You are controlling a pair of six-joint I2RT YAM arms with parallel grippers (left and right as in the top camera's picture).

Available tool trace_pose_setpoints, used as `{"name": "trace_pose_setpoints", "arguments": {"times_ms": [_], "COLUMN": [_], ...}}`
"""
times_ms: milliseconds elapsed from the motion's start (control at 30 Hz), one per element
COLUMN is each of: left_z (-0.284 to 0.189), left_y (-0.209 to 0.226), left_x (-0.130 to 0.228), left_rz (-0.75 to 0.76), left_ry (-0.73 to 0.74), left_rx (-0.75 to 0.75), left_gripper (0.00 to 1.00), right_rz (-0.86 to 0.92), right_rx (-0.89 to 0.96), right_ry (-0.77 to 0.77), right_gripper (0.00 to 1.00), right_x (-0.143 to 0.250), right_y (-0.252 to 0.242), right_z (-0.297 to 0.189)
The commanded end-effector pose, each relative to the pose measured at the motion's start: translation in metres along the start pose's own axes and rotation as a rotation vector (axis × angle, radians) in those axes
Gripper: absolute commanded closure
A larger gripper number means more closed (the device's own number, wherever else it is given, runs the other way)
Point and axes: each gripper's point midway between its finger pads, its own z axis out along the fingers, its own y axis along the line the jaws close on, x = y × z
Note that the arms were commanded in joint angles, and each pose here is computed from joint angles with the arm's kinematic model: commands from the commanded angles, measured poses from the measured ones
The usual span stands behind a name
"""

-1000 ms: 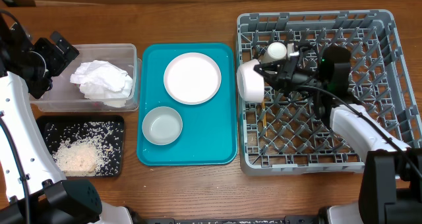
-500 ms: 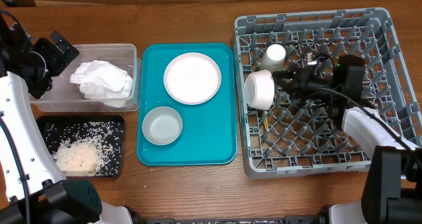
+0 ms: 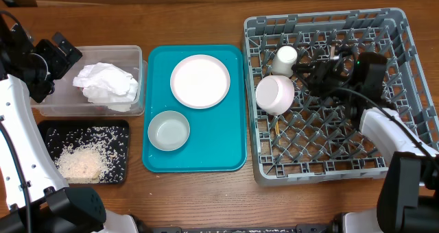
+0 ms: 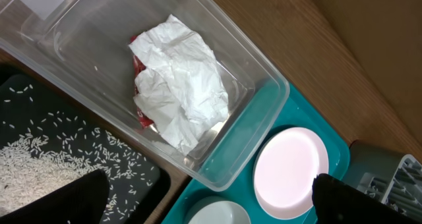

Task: Sort waste into correct bins and load items into the dishwasher
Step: 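Set the pink plate down in the rack and open the right gripper, then move the right gripper to the grey bowl and grip its rim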

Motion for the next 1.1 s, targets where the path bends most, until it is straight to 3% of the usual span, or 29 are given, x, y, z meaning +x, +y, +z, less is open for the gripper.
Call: {"name": "trace_pose_setpoints", "arguments": {"times_ms": [0,233,467,767,933,1067], "left_z": [-0.007,-0.007,-0.007,-0.007,-0.007,-0.007], "left_y": [-0.006,-0.006,-0.006,-0.006,-0.006,-0.006], "left_x": [-0.004,-0.004,-0.004,-0.004,-0.004,-0.004], "left_rz": [-0.002,-0.002,-0.002,-0.001,-0.002,-0.002], "left_ry": [-0.021,-0.021,-0.021,-0.021,-0.021,-0.021], "left_rx": [0.019,0.019,0.019,0.020,0.019,0.019], "left_gripper": [0.00,0.00,0.00,0.00,0.00,0.00], "right_rz": [-0.148,-0.317,-0.610,-1.121,-1.293,-1.389], "right_rx": [-0.015,0.150,0.250,0.192,0.115,0.091], "right_ry": [-0.028,0.062,0.174,0.236,0.331,0.396], "right_gripper": [0.79,0.75,0.72,0.62,0.61,0.58], "right_x": [-0.017,0.025,0.114,0.250,0.318,0.350], "right_y": [0.044,0.056,0.083,0.133,0.130,0.109], "right_z": [-0.011,0.007,0.063,0.103,0.120,0.139]}}
